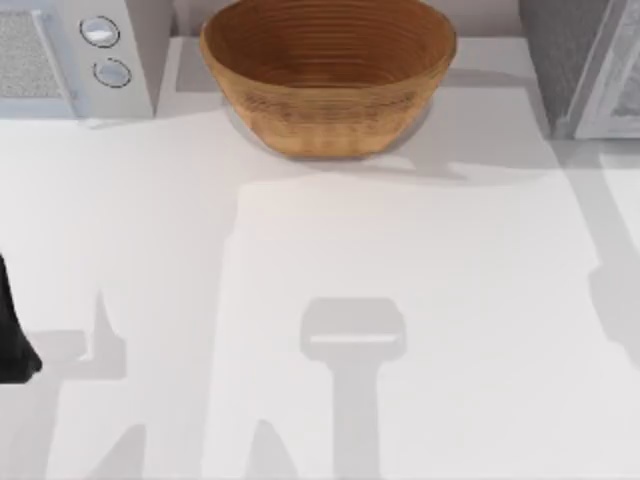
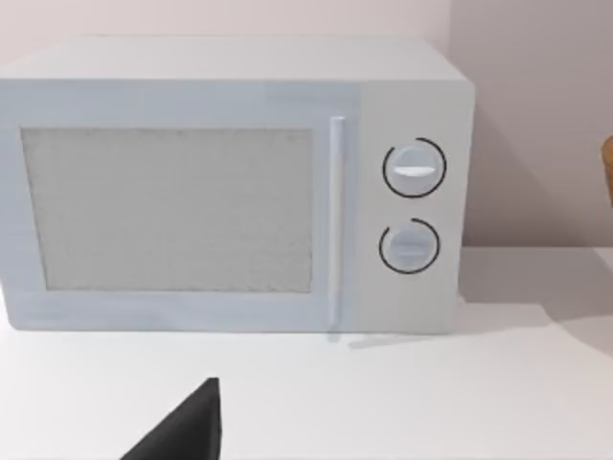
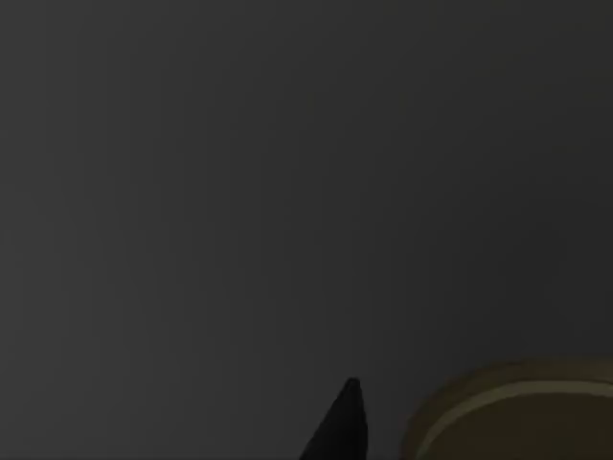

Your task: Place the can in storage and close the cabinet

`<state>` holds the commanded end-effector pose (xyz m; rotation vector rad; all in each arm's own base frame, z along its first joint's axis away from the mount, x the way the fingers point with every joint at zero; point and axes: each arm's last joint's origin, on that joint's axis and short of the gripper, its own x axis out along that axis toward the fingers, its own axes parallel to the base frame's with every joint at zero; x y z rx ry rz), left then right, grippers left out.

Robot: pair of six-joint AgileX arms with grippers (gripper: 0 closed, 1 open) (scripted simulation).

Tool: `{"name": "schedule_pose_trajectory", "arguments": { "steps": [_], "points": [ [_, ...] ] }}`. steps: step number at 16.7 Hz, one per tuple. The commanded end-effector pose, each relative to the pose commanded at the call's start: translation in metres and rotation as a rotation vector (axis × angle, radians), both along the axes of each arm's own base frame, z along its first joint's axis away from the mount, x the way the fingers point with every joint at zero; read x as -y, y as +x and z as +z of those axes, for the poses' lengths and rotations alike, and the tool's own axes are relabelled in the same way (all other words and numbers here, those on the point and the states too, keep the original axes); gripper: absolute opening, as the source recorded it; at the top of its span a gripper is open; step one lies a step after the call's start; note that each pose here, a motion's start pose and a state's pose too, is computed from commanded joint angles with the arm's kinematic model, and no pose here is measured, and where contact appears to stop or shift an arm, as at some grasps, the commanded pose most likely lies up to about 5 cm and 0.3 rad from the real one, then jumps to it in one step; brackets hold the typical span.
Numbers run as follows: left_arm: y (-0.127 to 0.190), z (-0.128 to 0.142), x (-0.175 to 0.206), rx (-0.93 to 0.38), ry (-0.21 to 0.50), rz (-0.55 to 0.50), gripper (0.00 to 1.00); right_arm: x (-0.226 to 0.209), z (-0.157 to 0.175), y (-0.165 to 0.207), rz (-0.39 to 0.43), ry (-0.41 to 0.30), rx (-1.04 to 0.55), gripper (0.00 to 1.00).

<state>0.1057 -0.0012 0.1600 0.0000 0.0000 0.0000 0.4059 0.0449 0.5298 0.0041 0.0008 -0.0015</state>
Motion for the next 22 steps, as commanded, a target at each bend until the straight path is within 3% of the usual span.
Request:
{"name": "schedule_pose_trajectory", "arguments": {
  "steps": [4,5,16,22],
  "points": [
    [0.000,0.000,0.000,0.000,0.000,0.000,1.00,0.000,0.000,0.000,0.000,0.000,0.000,0.98],
    [0.000,0.000,0.000,0.000,0.000,0.000,1.00,0.000,0.000,0.000,0.000,0.000,0.000,1.00],
    [0.000,0.000,0.000,0.000,0.000,0.000,1.00,-0.001,0.004,-0.005,0.009,-0.001,0.010,1.00],
    [0.000,0.000,0.000,0.000,0.000,0.000,1.00,0.007,0.038,-0.072,0.045,-0.016,0.123,1.00]
  ]
}}
